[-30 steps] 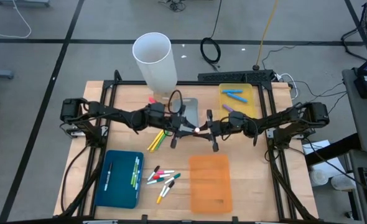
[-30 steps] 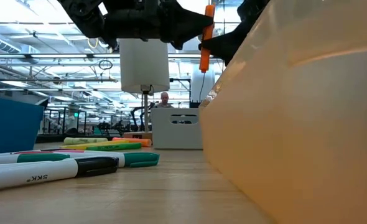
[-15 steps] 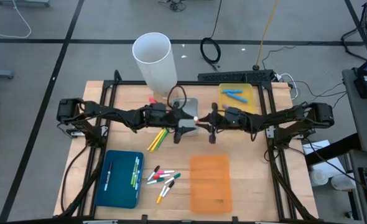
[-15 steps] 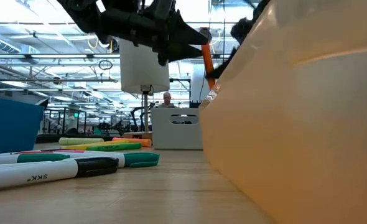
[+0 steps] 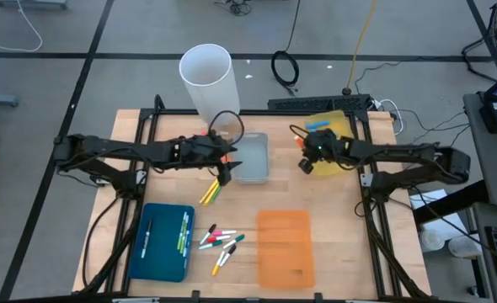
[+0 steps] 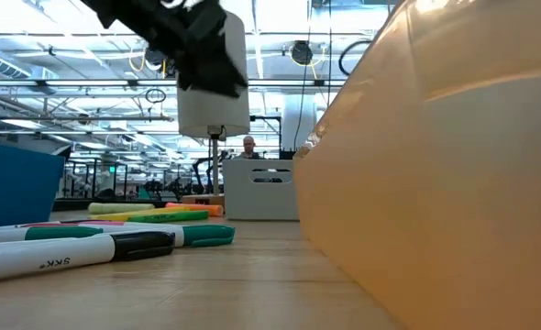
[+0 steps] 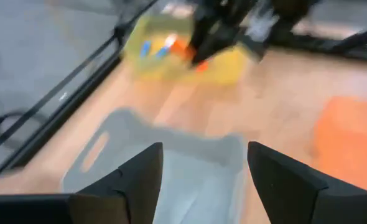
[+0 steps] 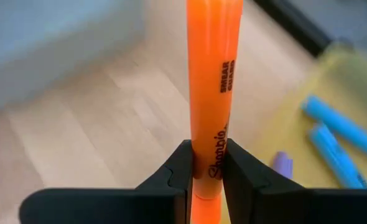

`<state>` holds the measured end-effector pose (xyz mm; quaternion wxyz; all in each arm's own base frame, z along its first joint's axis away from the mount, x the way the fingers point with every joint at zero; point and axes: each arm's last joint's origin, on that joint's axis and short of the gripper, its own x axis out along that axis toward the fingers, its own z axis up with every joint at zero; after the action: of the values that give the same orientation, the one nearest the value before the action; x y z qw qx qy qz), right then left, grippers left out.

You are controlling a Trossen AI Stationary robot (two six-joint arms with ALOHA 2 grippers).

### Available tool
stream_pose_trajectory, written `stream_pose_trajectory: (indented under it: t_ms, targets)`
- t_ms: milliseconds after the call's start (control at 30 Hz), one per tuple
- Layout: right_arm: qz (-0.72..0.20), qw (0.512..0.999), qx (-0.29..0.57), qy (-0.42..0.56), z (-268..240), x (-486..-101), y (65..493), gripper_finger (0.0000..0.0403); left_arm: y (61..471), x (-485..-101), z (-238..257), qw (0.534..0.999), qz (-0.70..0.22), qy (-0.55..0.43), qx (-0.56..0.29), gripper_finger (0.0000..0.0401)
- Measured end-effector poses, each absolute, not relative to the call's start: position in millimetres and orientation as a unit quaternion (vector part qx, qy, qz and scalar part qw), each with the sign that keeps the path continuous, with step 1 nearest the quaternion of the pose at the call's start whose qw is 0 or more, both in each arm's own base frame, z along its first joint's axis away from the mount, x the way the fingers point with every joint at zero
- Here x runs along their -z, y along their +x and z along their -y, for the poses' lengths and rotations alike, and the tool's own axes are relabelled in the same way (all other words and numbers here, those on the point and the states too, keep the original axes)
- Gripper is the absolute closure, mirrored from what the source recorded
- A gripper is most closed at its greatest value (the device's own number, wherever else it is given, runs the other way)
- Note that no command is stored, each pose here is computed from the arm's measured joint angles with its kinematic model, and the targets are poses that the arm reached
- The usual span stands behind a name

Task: Pick & Place Markers
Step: Put the bottom large orange highlighter pen in the yellow bin

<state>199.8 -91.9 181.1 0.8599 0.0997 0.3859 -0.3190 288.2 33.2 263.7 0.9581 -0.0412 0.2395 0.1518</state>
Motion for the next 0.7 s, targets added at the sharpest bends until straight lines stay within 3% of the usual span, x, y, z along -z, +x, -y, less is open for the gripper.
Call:
stream_pose_trajectory:
  t_ms: [200,533,700]
  targets:
    - [-0.403,0.839,0.343,0.124,101,-176,190,0.0351,287,-253,-34,0.944,-0.283,-0.038,-0.167,0.0192]
    - [-0.310,0.890,0.327,0.070,96,-191,210,0.0356,286,-251,-34,0.942,-0.290,-0.035,-0.162,0.0226]
    - [-0.324,0.856,0.400,0.035,97,-190,205,0.0356,286,-250,-34,0.940,-0.299,-0.034,-0.162,0.0238]
